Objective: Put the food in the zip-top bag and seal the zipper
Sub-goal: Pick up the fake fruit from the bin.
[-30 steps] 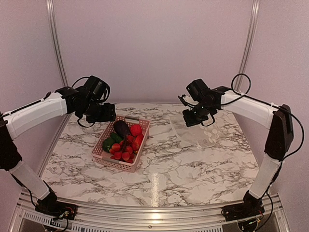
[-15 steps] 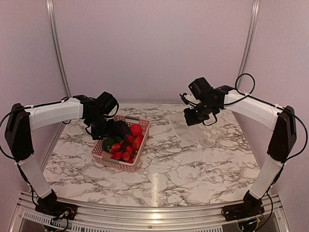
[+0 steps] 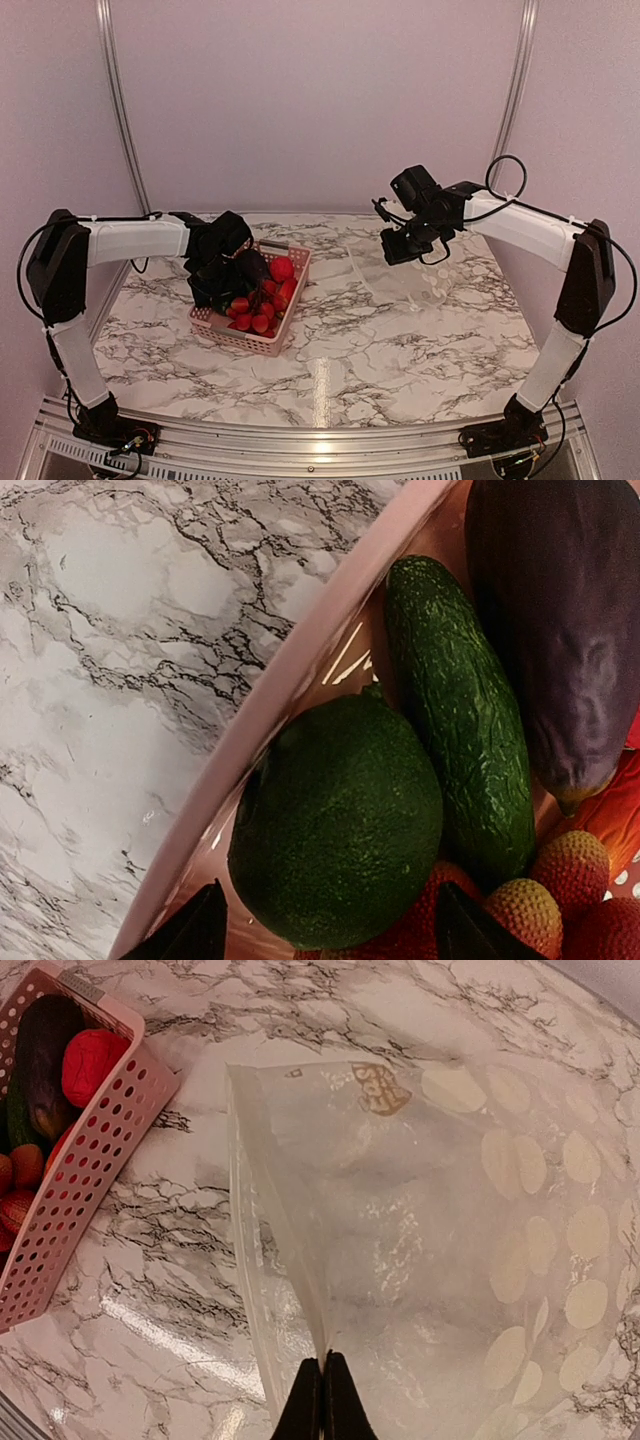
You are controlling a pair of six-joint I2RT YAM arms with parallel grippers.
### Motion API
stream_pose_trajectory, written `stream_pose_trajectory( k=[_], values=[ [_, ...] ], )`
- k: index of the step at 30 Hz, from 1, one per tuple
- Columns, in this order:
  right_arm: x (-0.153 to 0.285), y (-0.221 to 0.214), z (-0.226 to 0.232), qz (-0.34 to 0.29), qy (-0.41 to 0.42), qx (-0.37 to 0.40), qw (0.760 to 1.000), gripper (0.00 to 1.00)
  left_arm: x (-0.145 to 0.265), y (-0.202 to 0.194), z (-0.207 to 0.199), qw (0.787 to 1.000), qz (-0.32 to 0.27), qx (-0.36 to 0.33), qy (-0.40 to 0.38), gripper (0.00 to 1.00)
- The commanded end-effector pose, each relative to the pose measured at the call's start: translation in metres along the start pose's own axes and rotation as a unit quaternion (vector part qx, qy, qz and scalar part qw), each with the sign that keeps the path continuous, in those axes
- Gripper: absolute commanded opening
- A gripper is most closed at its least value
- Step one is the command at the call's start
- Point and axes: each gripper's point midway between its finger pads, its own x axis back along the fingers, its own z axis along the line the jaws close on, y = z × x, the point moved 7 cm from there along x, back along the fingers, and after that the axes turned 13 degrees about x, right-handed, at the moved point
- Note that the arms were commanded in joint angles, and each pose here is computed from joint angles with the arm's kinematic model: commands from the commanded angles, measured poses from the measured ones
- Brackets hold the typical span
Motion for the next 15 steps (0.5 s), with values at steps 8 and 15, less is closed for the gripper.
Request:
stream_pose_trajectory(
  k=[8,15],
  values=[
    [0.013,0.006,0.000,-0.027,0.004,-0.013,1.000,0.00,-0.024,0.005,-0.009,1.000,-0.016,-0.002,0.026,0.75],
    [0.014,0.003,0.000,-0.023,0.004,-0.017,1.000,0.00,-0.032,0.011,-0.014,0.998,-0.037,-0.021,0.039,0.76]
  ],
)
